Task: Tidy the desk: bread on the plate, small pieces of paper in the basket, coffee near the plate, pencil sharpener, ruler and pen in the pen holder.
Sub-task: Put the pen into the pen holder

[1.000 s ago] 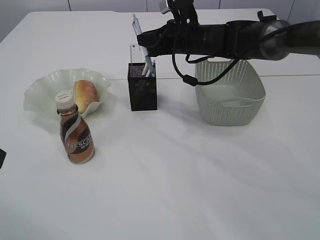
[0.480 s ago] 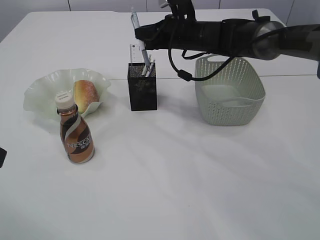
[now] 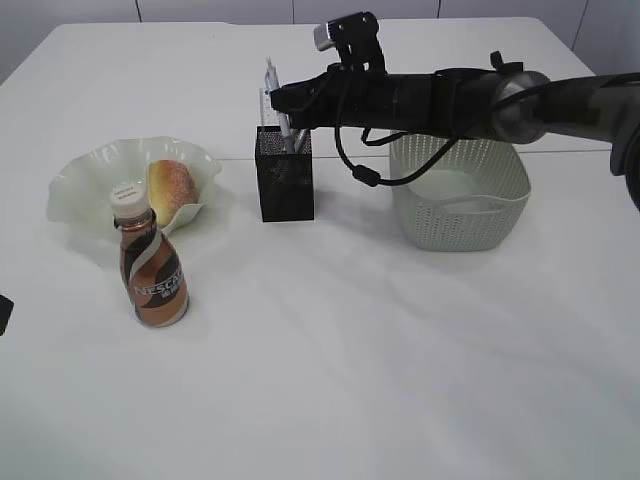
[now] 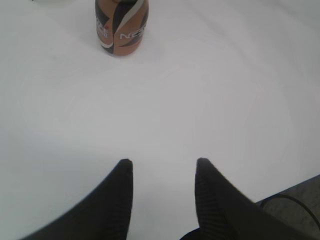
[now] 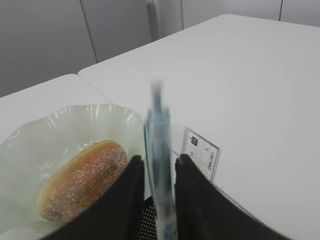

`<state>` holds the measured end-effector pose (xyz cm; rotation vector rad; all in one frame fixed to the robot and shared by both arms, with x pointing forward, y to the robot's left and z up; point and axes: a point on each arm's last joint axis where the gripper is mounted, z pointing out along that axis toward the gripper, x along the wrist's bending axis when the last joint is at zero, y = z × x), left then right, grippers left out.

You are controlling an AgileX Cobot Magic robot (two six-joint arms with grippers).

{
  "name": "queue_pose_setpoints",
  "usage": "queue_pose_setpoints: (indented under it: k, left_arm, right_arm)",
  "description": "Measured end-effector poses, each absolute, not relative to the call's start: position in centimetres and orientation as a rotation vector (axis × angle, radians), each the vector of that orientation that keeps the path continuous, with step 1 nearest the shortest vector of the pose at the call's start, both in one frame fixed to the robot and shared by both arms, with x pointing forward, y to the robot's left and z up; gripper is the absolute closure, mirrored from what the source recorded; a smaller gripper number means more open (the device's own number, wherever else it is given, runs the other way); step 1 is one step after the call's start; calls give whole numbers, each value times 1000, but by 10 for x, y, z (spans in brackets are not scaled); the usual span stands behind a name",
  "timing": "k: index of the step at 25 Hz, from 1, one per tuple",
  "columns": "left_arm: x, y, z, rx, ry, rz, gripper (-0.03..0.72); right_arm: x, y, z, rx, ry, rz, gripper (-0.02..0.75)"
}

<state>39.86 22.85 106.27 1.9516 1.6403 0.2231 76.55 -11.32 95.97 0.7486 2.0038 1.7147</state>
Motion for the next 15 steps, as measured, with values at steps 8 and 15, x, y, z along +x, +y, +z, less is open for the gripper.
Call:
queue_pose_setpoints:
  k: [8, 15]
  left_arm:
    - [399, 229, 1063, 1952, 1640, 223, 381]
    - [399, 229, 1063, 1952, 1640, 223, 381]
  right_arm:
    - [765, -113, 960, 768, 2003, 1724, 416]
    - [763, -119, 978, 1084, 2040, 1679, 414]
